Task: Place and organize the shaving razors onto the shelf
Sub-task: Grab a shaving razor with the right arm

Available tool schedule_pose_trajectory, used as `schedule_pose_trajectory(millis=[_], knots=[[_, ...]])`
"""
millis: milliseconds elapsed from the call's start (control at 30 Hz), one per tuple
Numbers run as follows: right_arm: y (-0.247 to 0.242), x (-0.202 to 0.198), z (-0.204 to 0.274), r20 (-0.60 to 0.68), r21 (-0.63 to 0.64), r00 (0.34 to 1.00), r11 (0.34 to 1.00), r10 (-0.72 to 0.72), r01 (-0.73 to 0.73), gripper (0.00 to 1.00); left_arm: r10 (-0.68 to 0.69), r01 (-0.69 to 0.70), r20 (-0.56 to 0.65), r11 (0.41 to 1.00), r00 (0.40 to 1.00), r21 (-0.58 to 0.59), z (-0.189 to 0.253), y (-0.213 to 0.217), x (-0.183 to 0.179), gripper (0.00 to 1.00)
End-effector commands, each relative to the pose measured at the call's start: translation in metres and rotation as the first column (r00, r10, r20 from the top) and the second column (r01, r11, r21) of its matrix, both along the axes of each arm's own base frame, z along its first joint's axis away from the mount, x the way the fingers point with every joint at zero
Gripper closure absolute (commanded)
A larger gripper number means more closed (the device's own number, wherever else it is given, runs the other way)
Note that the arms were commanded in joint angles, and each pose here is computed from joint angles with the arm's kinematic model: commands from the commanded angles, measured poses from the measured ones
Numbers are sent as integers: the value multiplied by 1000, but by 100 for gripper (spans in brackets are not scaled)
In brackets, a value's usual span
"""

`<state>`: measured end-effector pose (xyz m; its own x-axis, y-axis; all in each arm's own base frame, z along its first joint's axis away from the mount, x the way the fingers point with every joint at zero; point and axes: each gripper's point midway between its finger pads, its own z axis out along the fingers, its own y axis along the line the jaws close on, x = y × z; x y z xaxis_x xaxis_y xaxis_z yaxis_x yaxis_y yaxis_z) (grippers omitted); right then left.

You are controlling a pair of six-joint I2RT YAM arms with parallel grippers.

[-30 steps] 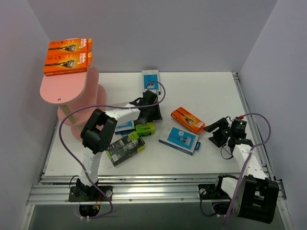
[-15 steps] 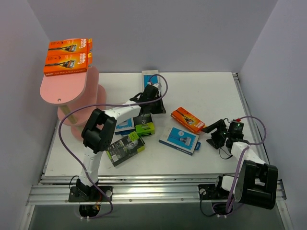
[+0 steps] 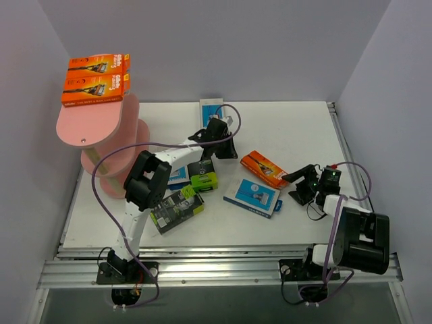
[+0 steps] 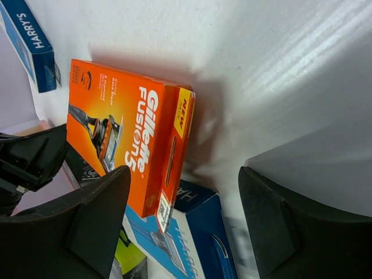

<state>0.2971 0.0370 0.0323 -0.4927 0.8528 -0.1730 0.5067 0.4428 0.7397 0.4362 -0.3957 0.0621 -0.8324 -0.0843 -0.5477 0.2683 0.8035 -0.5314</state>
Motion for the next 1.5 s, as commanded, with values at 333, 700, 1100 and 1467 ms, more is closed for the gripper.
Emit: schedule_pose_trajectory(millis=[333,700,1100,1467], knots=[[33,26,-3,25,31,999,999,43,-43,37,-79,80,48,997,996,-24,11,-27,-9,84],[31,40,23,84,17,996,999,33,-34,78,-86,87,43,996,995,-8,7,-25,-20,84],[30,62,64,170,-7,984,998,59,-58,100,-94,94,85,996,992,4,33,-21,-19,84],[35,63,89,219,-14,971,995,95,-94,100,8,-13,182,999,983,32,99,28,6,83]])
